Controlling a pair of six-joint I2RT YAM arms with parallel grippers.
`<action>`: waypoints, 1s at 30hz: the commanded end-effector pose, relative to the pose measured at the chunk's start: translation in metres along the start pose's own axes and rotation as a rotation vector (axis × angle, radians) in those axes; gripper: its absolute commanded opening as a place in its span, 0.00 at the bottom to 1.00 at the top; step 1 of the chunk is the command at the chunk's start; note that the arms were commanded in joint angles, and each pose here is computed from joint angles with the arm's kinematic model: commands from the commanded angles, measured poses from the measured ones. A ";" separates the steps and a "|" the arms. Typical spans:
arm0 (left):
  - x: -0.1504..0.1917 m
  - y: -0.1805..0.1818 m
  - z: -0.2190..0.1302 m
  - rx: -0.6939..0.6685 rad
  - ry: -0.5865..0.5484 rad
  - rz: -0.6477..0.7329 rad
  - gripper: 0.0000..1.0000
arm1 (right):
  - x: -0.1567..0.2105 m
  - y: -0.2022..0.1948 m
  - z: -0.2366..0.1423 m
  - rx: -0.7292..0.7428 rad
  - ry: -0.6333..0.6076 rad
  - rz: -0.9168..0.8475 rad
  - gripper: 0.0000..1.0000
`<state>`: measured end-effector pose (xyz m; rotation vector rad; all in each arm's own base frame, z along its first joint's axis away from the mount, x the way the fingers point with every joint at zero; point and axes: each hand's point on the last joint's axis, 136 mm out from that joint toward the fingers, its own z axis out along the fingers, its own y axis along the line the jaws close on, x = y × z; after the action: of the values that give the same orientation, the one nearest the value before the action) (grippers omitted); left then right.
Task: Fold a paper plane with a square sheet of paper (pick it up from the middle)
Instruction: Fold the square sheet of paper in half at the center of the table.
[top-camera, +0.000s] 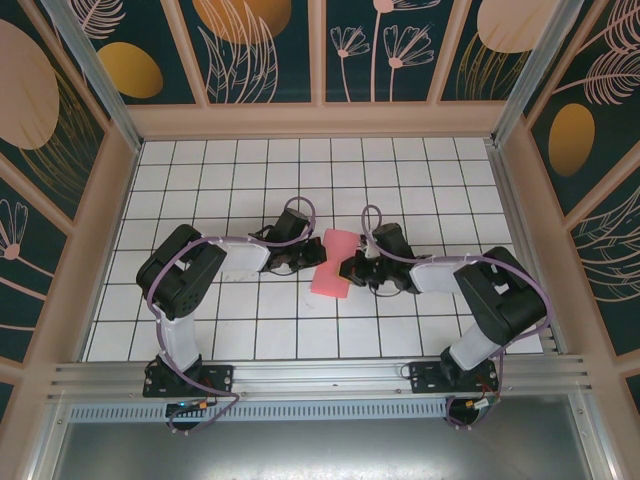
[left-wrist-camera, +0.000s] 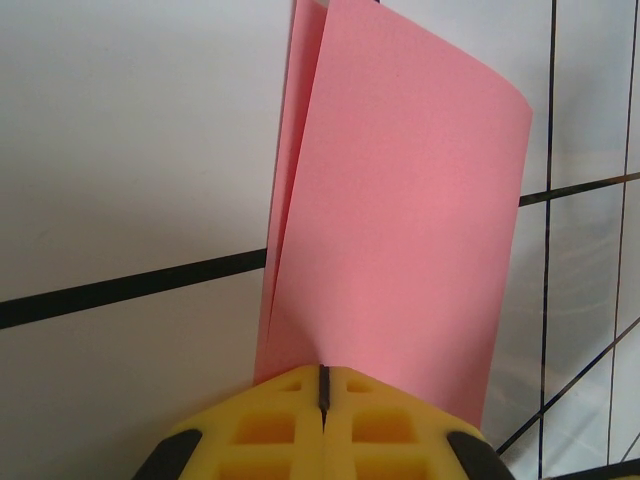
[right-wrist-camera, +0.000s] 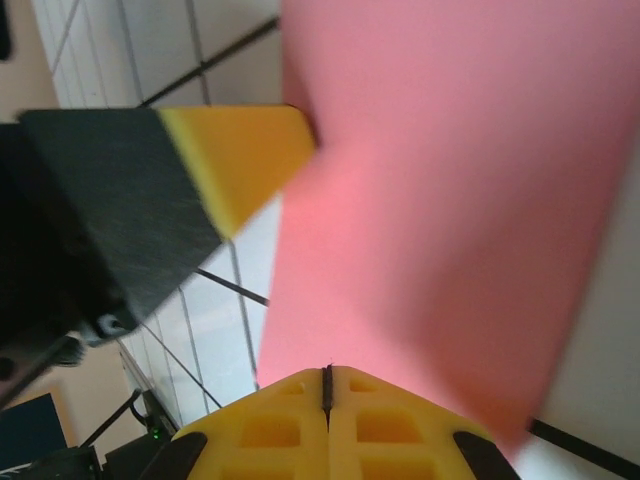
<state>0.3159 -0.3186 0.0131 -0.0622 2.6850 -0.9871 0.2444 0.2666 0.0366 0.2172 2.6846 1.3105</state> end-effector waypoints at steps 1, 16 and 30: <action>0.042 0.054 0.008 -0.172 0.116 -0.048 0.00 | 0.011 -0.016 0.005 0.014 0.018 0.037 0.00; 0.044 0.056 0.008 -0.173 0.123 -0.049 0.00 | 0.022 0.012 -0.007 -0.035 0.022 -0.018 0.00; 0.045 0.056 0.008 -0.174 0.125 -0.047 0.00 | 0.052 -0.026 0.003 0.067 0.088 0.036 0.00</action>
<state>0.3158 -0.3185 0.0127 -0.0605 2.6797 -0.9911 0.2013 0.2682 0.0168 0.2020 2.7733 1.3086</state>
